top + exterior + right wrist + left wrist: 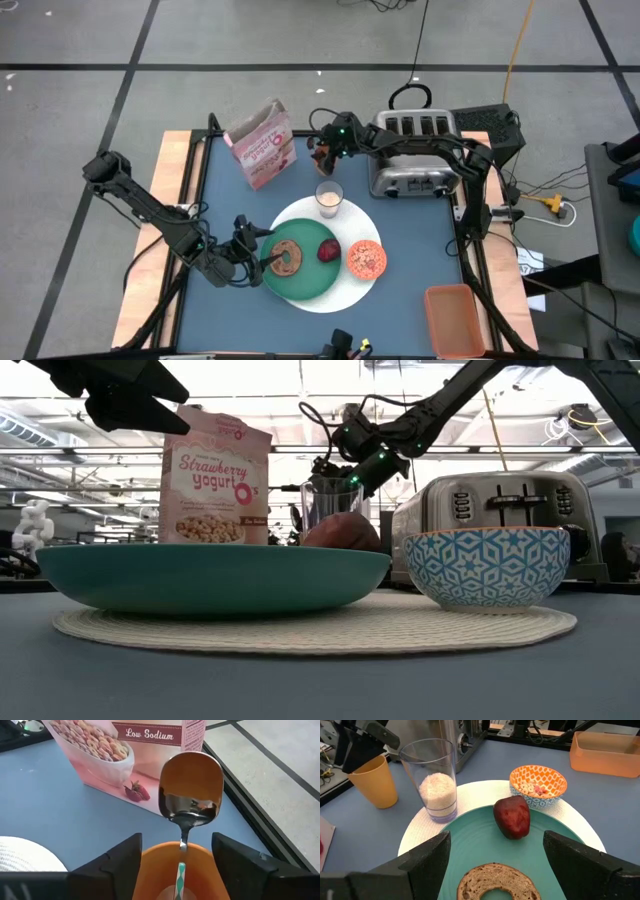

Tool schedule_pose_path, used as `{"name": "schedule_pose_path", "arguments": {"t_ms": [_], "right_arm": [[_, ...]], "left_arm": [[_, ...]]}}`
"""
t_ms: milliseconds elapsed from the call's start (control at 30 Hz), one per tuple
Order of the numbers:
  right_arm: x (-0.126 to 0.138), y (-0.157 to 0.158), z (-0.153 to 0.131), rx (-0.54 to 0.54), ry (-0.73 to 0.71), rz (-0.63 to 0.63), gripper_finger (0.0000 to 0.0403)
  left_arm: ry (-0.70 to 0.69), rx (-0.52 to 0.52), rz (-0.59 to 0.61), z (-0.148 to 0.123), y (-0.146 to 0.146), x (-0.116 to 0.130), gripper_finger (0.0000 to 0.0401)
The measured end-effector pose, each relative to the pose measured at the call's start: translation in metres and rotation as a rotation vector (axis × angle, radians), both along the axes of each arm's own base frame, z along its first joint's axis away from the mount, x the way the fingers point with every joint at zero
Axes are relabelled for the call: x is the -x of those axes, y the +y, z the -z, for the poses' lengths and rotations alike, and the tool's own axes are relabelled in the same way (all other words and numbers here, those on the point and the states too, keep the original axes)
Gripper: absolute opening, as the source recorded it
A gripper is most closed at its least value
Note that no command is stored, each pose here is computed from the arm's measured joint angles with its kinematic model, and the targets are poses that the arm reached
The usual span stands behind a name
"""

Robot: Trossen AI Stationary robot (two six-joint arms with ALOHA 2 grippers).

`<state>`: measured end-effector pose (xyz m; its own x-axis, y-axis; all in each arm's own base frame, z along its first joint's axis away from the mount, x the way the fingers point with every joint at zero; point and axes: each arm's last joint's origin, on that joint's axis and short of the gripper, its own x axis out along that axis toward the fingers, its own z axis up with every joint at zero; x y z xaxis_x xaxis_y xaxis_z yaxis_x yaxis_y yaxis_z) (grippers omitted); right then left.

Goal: Arrange a breakfast setting
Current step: Put the spoon beside the orange bowl

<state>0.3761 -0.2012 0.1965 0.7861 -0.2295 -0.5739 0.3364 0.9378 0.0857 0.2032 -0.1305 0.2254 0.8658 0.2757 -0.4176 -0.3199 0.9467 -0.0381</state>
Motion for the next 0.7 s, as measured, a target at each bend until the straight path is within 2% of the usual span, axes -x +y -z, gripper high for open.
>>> {"name": "schedule_pose_path", "arguments": {"t_ms": [133,300,433,700], "right_arm": [[0.002,0.0,-0.006,0.054,0.007,0.006,0.0238],[0.005,-0.003,-0.015,0.139,0.033,0.125,0.0238],[0.005,-0.004,-0.012,0.123,0.038,0.158,0.0238],[0.003,-0.004,-0.006,0.089,0.026,0.119,0.0238]], "left_arm": [[0.0,0.0,0.0,0.0,0.0,0.0,0.0321],[0.0,0.0,0.0,0.0,0.0,0.0,0.0322],[0.0,0.0,0.0,0.0,0.0,0.0,0.0321],[0.0,0.0,0.0,0.0,0.0,0.0,0.0322]]}}
